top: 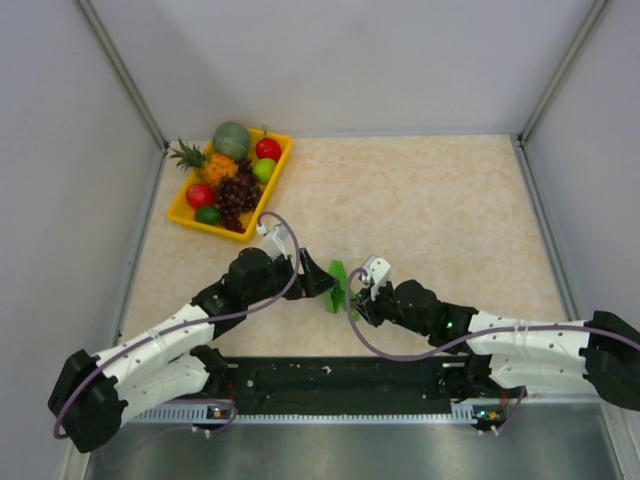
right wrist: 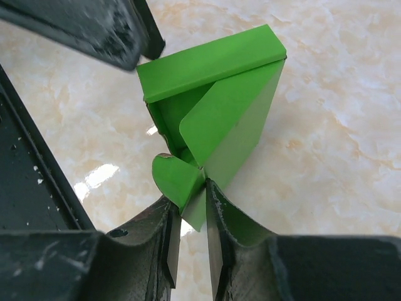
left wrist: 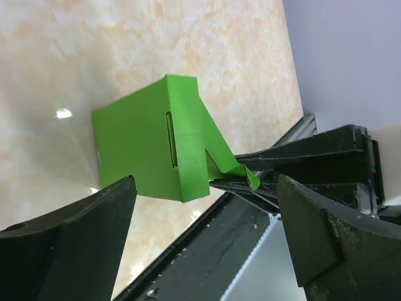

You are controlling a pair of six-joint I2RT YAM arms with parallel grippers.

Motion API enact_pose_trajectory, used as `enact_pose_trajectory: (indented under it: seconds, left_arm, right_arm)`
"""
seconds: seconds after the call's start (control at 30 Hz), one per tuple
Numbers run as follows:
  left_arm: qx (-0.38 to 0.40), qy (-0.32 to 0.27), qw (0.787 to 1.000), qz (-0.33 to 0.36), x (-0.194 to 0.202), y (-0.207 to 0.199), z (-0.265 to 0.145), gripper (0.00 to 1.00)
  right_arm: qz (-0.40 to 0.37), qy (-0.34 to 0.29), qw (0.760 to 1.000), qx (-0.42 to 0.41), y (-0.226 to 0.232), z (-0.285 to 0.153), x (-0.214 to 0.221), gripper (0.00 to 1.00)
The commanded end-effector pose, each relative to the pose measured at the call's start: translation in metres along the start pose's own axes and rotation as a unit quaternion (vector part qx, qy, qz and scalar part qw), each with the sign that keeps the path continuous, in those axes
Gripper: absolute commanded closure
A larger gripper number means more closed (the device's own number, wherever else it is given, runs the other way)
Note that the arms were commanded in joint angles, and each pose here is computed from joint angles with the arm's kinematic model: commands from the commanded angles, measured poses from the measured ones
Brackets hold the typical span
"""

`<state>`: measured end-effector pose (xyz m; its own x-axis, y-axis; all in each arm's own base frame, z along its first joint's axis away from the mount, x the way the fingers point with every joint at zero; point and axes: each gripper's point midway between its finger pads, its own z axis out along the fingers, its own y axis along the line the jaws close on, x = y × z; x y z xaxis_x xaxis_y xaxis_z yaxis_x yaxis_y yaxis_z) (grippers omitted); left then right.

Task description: Fold the paper box

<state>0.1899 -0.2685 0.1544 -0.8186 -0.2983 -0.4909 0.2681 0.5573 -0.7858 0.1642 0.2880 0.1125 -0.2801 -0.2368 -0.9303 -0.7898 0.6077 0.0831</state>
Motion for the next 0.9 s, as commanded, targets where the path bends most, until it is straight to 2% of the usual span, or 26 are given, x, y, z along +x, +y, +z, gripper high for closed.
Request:
enact_pose_trajectory:
  seconds: [0.0,0.03,0.07,0.13,0.17,0.2,0.37,0.6,0.67,0.8,0.87]
  left_arm:
    - [-0.008,-0.059,0.995,0.085,-0.036,-0.007,-0.015,0.02]
    - [-0.008,-0.06,0.995,0.076,-0.041,-0.008,-0.016,0.02]
    - [-0.013,-0.026,0.997,0.065,-0.033,-0.006,-0.013,0.02]
    - [0.01,0.005,0.997,0.082,-0.038,-0.03,-0.013,0.02]
    - [-0.031,0.049,0.996,0.065,-0.025,-0.015,-0.011,0.02]
    - [-0.033,0.045,0.996,0.069,-0.034,-0.024,-0.012,0.02]
    - [-0.06,0.035,0.996,0.053,-0.038,-0.011,-0.007,0.03]
    - [-0.172,0.11,0.979,-0.012,-0.035,0.002,0.004,0.3]
    - [-0.186,0.117,0.975,-0.029,-0.035,0.0,0.014,0.28]
    - [-0.188,0.127,0.974,-0.017,-0.023,-0.018,0.03,0.21]
    - [-0.206,0.139,0.968,-0.028,-0.016,-0.015,0.037,0.2]
  right_arm:
    - [-0.014,-0.021,1.0,-0.011,-0.002,-0.004,-0.009,0.79]
    - [-0.019,-0.019,1.0,-0.008,-0.004,-0.005,-0.008,0.78]
    - [-0.02,-0.02,1.0,-0.006,-0.004,-0.005,-0.009,0.78]
    - [-0.025,-0.018,0.999,-0.009,-0.004,-0.006,-0.01,0.78]
    - [-0.025,-0.018,0.999,-0.012,-0.003,-0.006,-0.011,0.78]
    - [-0.026,-0.017,0.999,-0.012,-0.002,-0.005,-0.011,0.78]
    - [-0.027,-0.013,0.999,-0.025,0.003,-0.002,-0.012,0.78]
    - [-0.032,-0.013,0.999,-0.022,0.002,0.0,-0.016,0.79]
    - [-0.036,-0.009,0.999,-0.023,0.003,0.003,-0.015,0.79]
    - [-0.043,-0.005,0.999,-0.02,0.001,0.006,-0.013,0.8]
    - [-0.044,-0.004,0.999,-0.02,0.001,0.006,-0.012,0.8]
